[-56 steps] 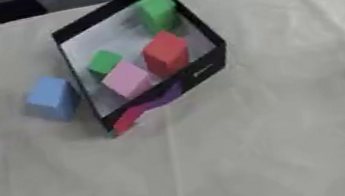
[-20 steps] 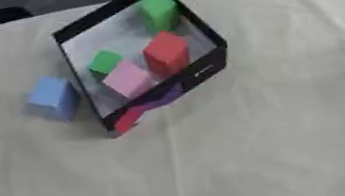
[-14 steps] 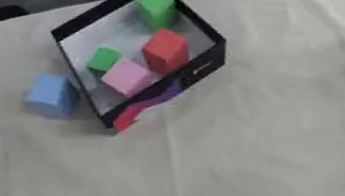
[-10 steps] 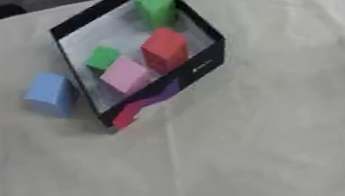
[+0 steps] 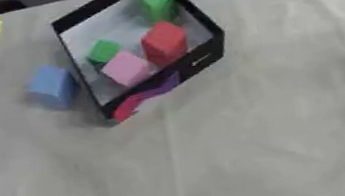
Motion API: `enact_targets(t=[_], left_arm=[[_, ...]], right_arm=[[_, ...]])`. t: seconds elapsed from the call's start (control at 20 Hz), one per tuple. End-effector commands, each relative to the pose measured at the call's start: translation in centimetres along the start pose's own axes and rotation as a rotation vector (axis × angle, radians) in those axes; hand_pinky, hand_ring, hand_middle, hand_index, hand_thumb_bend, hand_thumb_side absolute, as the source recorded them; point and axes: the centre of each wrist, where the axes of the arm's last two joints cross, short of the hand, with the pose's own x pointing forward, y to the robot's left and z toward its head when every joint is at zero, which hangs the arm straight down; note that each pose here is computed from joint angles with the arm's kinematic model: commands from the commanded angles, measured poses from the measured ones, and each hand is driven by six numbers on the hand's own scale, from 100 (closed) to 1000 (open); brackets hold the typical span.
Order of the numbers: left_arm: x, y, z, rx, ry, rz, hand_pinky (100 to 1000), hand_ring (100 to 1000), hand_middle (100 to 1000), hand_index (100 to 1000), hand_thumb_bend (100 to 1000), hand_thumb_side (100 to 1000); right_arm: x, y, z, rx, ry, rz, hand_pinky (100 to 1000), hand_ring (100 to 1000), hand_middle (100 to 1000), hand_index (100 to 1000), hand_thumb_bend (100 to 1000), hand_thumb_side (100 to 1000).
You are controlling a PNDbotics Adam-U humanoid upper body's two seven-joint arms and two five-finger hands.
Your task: Pick up objects on the table and place them in the box.
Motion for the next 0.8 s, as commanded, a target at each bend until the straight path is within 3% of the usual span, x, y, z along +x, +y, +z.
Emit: enact_targets(t=[0.05, 0.25, 0.55, 0.75, 0.8], left_arm=[[4.1, 1.7, -2.7, 0.012, -0.139, 0.019, 454, 371, 432, 522, 473, 100], [8.7, 1.1, -6.8, 0.034, -0.227, 0.069, 449, 374, 434, 528, 463, 100], [11.3, -2.4, -10.6, 0.030, -0.154, 0.064, 509, 412, 476, 574, 503, 100], [12.2, -3.9, -11.3, 0.076, -0.158, 0.024, 636, 574, 624, 752, 591, 100], [12.4, -4.2, -11.4, 0.090, -0.168, 0.020, 726, 693, 731, 826, 680, 100]], right_arm=[[1.4, -0.1, -0.5, 0.011, -0.031, 0.010, 737, 794, 687, 786, 232, 572], [1.9, 0.9, -0.8, 0.033, -0.042, -0.007, 737, 794, 687, 786, 238, 566], [2.2, 1.6, -0.9, 0.052, -0.049, -0.024, 737, 793, 687, 785, 239, 564], [2.3, 1.9, -0.9, 0.061, -0.052, -0.030, 738, 793, 686, 784, 244, 550], [2.2, 1.9, -0.9, 0.062, -0.050, -0.031, 737, 793, 686, 784, 244, 557]])
